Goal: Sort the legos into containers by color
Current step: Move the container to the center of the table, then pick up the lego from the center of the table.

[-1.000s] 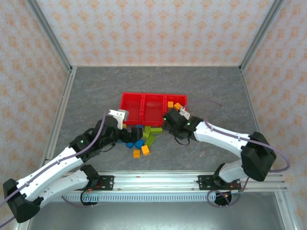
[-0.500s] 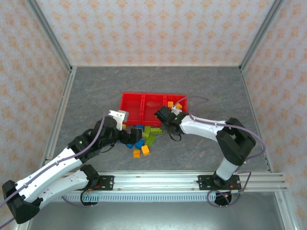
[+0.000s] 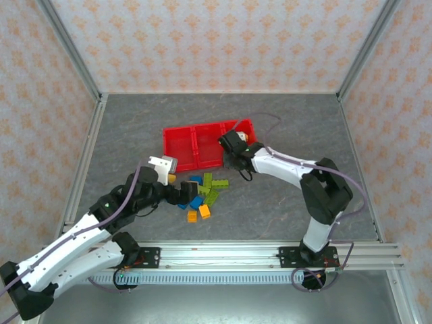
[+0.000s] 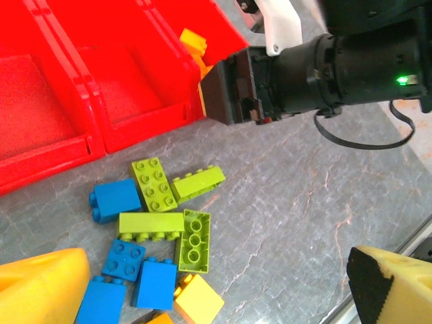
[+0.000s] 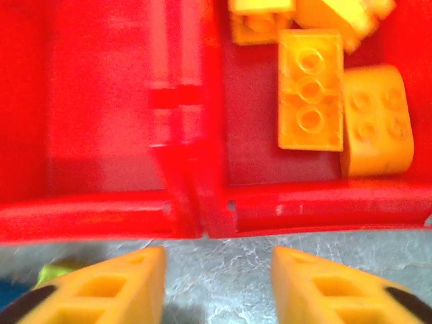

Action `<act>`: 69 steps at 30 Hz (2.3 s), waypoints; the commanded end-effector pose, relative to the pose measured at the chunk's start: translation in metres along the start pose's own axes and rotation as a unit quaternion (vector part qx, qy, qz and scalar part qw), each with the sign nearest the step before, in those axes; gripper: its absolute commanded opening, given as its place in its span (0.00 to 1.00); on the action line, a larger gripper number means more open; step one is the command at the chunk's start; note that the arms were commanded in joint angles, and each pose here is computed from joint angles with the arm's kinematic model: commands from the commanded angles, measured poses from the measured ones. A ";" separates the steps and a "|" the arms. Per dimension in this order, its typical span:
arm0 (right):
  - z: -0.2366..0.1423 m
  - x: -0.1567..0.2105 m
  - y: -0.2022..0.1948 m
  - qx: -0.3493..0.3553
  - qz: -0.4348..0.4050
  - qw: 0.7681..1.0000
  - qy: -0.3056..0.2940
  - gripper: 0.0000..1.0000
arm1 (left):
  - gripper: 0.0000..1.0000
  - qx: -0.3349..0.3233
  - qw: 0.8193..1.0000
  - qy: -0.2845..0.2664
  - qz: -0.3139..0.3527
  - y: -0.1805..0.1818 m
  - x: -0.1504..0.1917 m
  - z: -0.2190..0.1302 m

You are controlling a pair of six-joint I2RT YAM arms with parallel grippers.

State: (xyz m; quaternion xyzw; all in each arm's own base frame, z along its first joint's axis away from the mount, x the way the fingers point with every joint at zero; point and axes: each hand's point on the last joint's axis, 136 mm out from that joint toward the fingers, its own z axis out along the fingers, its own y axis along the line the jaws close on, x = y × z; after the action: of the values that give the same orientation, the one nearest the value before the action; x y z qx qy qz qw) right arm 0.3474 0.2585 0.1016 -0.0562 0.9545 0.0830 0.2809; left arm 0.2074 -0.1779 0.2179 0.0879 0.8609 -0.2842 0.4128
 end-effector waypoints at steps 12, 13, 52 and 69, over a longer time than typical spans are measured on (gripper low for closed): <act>-0.085 0.014 0.014 -0.042 -0.511 0.853 -0.096 0.80 | 0.99 -0.030 0.995 -0.093 0.006 0.007 -0.037 -0.037; -0.077 0.019 0.011 -0.039 -0.530 0.843 -0.079 0.79 | 0.99 -0.035 0.995 -0.092 -0.001 0.010 -0.035 -0.034; -0.001 0.076 0.042 -0.111 -0.638 0.762 -0.018 0.75 | 0.99 -0.071 0.990 -0.121 -0.022 0.028 -0.035 -0.038; 0.020 0.113 0.063 -0.203 -0.621 0.753 0.071 0.42 | 0.99 -0.105 0.984 -0.143 -0.033 0.040 -0.042 -0.062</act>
State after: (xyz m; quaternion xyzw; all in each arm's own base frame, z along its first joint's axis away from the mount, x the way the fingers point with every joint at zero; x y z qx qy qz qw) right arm 0.2662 0.3145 0.0394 -0.6980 0.6803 0.0508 0.2178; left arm 0.2124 -0.1145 0.2587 -0.0172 0.8213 -0.2234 0.5247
